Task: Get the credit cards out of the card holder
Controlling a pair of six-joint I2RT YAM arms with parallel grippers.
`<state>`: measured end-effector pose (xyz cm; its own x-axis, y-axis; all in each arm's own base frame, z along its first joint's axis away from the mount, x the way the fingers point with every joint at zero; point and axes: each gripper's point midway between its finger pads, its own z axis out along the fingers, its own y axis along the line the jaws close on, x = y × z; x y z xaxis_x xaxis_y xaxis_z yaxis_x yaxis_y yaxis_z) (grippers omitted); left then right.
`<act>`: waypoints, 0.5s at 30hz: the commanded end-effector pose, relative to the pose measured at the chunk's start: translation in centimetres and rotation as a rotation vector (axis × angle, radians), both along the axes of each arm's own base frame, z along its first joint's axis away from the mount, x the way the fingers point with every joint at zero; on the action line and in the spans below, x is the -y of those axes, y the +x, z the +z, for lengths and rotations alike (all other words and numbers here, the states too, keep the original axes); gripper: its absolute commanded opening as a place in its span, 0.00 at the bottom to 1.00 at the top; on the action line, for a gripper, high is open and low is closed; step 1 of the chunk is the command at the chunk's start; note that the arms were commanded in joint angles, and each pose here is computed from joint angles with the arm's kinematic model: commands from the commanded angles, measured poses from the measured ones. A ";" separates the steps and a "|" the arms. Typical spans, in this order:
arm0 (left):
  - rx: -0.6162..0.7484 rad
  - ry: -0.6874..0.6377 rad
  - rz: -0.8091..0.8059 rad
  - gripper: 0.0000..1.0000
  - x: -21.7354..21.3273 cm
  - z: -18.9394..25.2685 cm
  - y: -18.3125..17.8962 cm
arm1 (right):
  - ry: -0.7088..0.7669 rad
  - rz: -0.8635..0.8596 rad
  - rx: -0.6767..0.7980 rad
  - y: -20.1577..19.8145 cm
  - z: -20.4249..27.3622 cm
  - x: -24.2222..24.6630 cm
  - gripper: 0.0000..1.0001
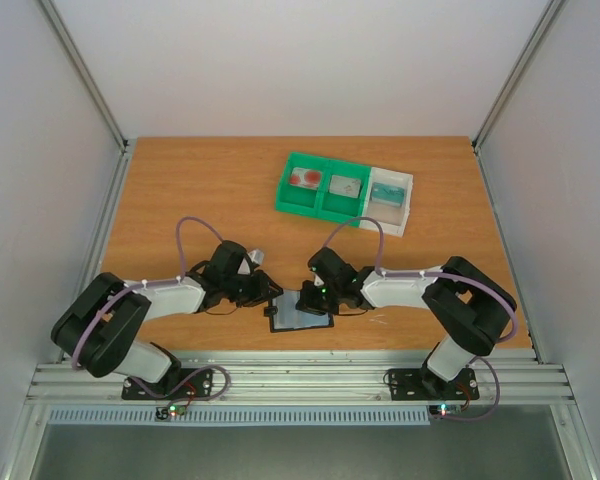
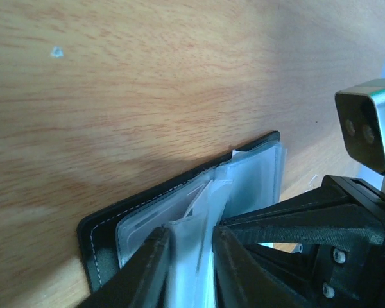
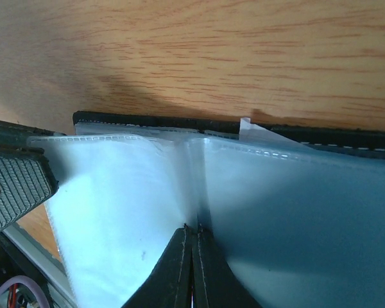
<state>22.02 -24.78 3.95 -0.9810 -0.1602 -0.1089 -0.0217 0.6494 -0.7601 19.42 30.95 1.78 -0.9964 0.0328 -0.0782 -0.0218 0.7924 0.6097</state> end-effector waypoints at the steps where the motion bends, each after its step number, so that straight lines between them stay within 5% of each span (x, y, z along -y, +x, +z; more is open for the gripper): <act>1: 0.073 -0.068 -0.018 0.16 1.3 2.0 1.4 | -0.064 -0.058 -0.017 -0.4 -2.0 1.8 0.01; 7: 0.076 -0.097 -0.021 0.06 1.5 2.5 1.2 | -0.033 -0.067 0.006 -0.2 -1.5 1.7 0.01; 15: 0.080 -0.129 -0.031 0.15 1.8 3.3 1.1 | 0.007 -0.076 0.012 -0.1 -1.1 1.3 0.06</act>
